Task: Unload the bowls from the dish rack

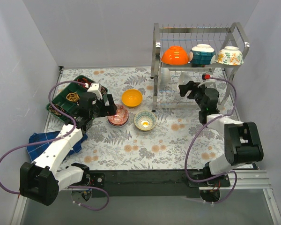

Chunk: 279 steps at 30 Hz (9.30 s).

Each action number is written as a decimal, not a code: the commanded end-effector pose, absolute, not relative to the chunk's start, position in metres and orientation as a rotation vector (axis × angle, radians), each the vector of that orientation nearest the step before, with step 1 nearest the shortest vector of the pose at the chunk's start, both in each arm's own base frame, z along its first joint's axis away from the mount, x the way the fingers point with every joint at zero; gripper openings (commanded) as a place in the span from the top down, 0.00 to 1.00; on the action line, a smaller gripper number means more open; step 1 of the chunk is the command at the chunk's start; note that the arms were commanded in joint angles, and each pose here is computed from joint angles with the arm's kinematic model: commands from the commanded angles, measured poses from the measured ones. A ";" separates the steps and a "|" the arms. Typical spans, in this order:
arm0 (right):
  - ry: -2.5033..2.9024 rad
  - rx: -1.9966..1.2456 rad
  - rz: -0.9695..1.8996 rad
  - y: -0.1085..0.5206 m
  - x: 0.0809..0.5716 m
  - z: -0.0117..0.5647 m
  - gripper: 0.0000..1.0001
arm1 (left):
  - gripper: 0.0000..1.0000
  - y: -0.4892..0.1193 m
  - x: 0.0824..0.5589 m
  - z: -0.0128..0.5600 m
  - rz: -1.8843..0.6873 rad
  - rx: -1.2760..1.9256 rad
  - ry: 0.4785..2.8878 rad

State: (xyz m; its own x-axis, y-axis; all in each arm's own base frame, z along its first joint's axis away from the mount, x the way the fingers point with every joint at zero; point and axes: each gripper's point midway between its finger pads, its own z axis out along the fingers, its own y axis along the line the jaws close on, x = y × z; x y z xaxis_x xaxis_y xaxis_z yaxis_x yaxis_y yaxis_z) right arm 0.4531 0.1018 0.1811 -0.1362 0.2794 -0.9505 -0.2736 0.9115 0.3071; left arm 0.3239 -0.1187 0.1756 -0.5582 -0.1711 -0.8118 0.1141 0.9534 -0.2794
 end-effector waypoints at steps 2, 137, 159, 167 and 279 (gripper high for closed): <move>1.518 0.039 0.619 0.111 0.422 0.230 0.98 | 0.02 -0.133 0.320 0.186 -0.469 0.030 2.097; 1.581 -0.180 0.724 0.188 0.542 0.176 0.01 | 0.02 -0.091 0.310 0.207 -0.231 -0.201 1.949; 1.615 -0.221 0.687 0.213 0.570 0.149 0.02 | 0.02 -0.095 0.309 0.206 -0.250 -0.174 1.953; 1.604 -0.209 0.579 0.216 0.572 0.151 0.20 | 0.02 -0.094 0.309 0.207 -0.250 -0.170 1.947; 1.443 -0.034 1.646 0.215 0.185 0.211 0.54 | 1.00 -0.283 0.251 0.179 -0.778 0.033 2.010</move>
State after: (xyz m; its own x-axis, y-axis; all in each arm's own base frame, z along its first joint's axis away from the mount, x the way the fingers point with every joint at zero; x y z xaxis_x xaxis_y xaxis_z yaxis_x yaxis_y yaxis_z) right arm 0.2062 0.2220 0.1770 -0.7029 0.5692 -0.4265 -0.4108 0.1646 0.8967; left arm 0.2392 -0.3153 0.1507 -0.6431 -0.2231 -0.7325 0.3775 0.7399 -0.5568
